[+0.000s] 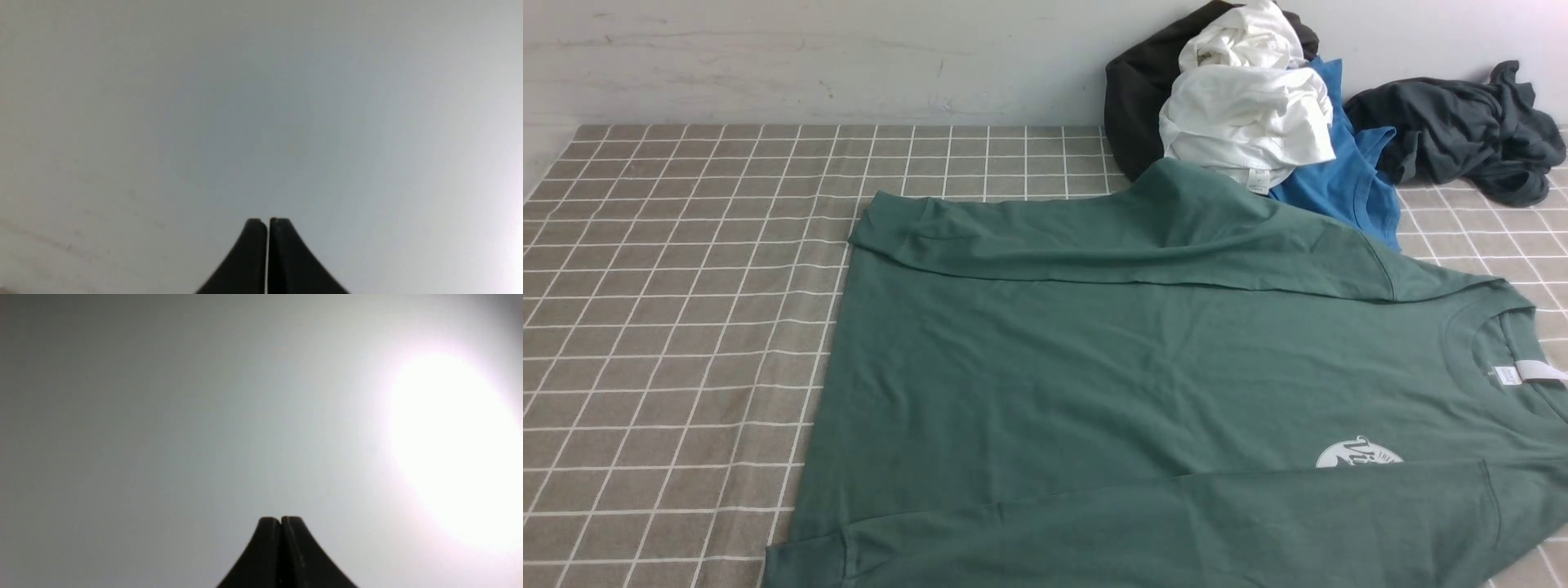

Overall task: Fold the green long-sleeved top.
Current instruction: Use the left arm to clamp the cuff closest to it, then use the left arm to drag and place the cuff at the centered position on the left edge of the fabric, then use the left arm to clamp the cuff farthest from it, then use the left arm to drag and drop the cuff onto the cuff closest to the left arm, then use both arms simultaneously to clamp the lower edge of the clothing fabric, then use both arms to drag the lower edge of the fabric forward and fold it over the upper edge

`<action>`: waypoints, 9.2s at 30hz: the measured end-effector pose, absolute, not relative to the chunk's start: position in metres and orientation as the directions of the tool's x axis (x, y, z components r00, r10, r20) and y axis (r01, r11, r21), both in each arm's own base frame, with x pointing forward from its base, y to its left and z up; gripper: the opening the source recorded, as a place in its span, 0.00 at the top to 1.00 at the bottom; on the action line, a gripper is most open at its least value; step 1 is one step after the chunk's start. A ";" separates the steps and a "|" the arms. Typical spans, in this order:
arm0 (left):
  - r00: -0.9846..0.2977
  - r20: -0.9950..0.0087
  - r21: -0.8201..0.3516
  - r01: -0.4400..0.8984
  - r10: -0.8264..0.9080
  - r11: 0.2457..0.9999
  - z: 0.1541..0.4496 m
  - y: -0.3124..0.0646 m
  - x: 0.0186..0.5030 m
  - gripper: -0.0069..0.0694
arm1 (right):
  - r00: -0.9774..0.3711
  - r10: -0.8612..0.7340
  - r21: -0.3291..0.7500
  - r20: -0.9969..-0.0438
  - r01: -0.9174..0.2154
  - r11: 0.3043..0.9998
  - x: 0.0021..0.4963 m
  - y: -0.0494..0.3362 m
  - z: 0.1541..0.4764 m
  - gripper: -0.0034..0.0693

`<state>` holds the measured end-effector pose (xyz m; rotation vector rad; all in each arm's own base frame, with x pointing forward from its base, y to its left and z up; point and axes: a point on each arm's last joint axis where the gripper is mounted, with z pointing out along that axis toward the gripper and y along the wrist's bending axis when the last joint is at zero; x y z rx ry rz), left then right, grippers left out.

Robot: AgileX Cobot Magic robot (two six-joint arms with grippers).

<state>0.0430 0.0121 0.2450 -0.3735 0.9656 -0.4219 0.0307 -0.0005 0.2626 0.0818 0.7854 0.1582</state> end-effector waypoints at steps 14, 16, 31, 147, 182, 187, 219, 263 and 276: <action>0.116 -0.992 0.047 0.064 0.039 0.997 0.391 -0.006 0.080 0.92 | 0.370 -0.070 -0.062 -0.926 0.032 0.998 0.067 0.000 0.398 0.97; -0.140 -0.987 0.063 0.107 0.077 0.992 0.379 -0.009 0.105 0.92 | 0.200 -0.093 -0.080 -0.975 0.074 0.994 0.086 -0.005 0.398 0.97; -0.917 -0.399 -0.267 0.094 -0.021 0.959 0.235 -0.033 0.201 0.80 | -0.844 -0.106 0.140 -0.526 -0.209 0.968 0.173 0.033 0.273 0.97; -0.937 -0.273 -0.059 0.242 0.218 0.968 0.274 -0.069 0.432 0.91 | -0.808 -0.323 0.115 -0.493 -0.428 0.896 0.224 0.071 0.223 0.97; -0.380 0.073 -0.059 0.921 0.922 0.384 0.163 -0.131 0.178 0.35 | -0.777 -0.377 0.346 -0.504 -0.582 0.736 0.209 0.094 0.229 0.97; -0.211 0.046 0.004 0.977 0.976 0.211 0.144 -0.125 0.169 0.35 | -0.763 -0.383 0.371 -0.520 -0.606 0.704 0.207 0.097 0.231 0.97; -0.381 -0.040 0.283 0.883 0.924 0.376 0.189 -0.099 0.160 0.89 | -0.609 -0.487 0.234 -0.626 -0.743 0.627 0.201 0.096 0.246 0.97; -0.683 -0.312 0.257 0.608 0.660 0.751 0.254 -0.096 0.168 0.89 | -0.415 -0.887 -0.447 -0.202 -0.767 0.460 0.225 0.040 0.196 0.96; -0.817 -0.444 0.138 0.344 0.368 0.929 0.292 -0.061 0.287 0.89 | -0.402 -0.839 -0.576 -0.367 -0.610 0.544 0.333 0.050 0.239 0.96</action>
